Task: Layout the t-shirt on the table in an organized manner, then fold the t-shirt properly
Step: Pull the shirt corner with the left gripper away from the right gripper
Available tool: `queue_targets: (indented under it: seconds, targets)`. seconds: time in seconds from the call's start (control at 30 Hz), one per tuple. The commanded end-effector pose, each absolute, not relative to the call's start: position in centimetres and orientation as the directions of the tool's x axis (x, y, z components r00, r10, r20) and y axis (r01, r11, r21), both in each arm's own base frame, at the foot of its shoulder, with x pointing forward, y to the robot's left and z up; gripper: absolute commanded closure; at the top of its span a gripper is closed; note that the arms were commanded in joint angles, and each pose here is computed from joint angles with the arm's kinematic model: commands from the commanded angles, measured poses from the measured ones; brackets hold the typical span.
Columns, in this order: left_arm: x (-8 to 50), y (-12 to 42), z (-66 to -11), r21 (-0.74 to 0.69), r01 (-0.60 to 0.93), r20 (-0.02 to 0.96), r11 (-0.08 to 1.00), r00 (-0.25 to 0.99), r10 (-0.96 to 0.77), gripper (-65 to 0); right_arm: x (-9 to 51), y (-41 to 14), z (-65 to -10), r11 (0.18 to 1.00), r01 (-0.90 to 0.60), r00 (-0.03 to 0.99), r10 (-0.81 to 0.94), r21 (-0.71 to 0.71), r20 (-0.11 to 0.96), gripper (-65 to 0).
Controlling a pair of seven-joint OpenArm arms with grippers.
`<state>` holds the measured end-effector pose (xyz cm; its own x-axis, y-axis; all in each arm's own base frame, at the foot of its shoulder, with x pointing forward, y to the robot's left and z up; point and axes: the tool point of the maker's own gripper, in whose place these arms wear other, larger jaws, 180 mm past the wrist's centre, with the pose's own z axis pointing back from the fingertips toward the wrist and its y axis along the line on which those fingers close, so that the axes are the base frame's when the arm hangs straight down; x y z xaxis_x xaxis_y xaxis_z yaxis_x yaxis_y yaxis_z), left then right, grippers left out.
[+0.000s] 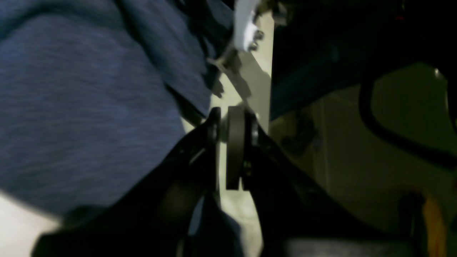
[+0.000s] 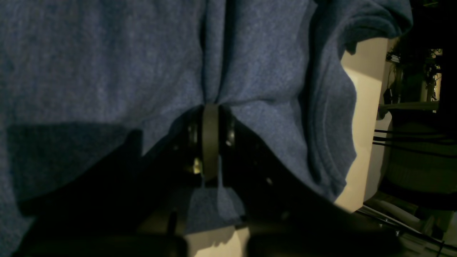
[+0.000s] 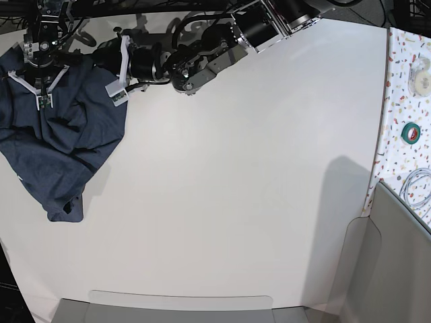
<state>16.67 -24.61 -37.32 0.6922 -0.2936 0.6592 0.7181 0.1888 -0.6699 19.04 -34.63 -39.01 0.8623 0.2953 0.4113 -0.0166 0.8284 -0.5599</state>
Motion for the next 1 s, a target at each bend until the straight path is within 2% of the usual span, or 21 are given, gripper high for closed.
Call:
queue_targets:
  seconds: [0.0, 0.13, 0.53, 0.63, 0.83, 0.97]
  targets:
    - [18.0, -24.9, -36.9, -0.671, 0.708, 0.662, 0.219, 0.706, -0.253, -3.7, 18.9, -34.7, -38.8, 0.828, -0.023, 0.864, 0.298, -0.56, 0.405, 0.0]
    - [21.1, -22.5, -40.3, -0.656, 0.632, 0.618, 0.414, 0.764, -0.188, -3.7, 18.7, -34.7, -38.9, 0.828, -0.026, 0.866, 0.299, -0.56, 0.401, 0.0]
    - [25.1, -15.3, -43.5, -0.518, 0.495, 0.577, 0.698, 0.804, -0.141, -3.7, 18.9, -34.7, -38.8, 0.828, -0.024, 0.864, 0.299, -0.56, 0.405, 0.0]
    - [24.8, -14.2, -44.1, -0.446, 0.496, 0.549, 0.745, 0.809, -0.21, -3.7, 18.9, -34.7, -38.8, 0.828, -0.023, 0.863, 0.299, -0.56, 0.407, 0.0]
    - [26.0, -11.8, -43.8, -0.2, 0.553, 0.584, 0.809, 0.73, -0.355, -3.7, 19.9, -34.1, -37.2, 0.823, -0.008, 0.838, 0.315, -0.568, 0.446, 0.0]
    - [26.3, -10.3, -44.5, -0.092, 0.566, 0.591, 0.819, 0.693, -0.412, -3.7, 20.9, -33.5, -35.3, 0.816, 0.007, 0.804, 0.34, -0.579, 0.488, 0.0]
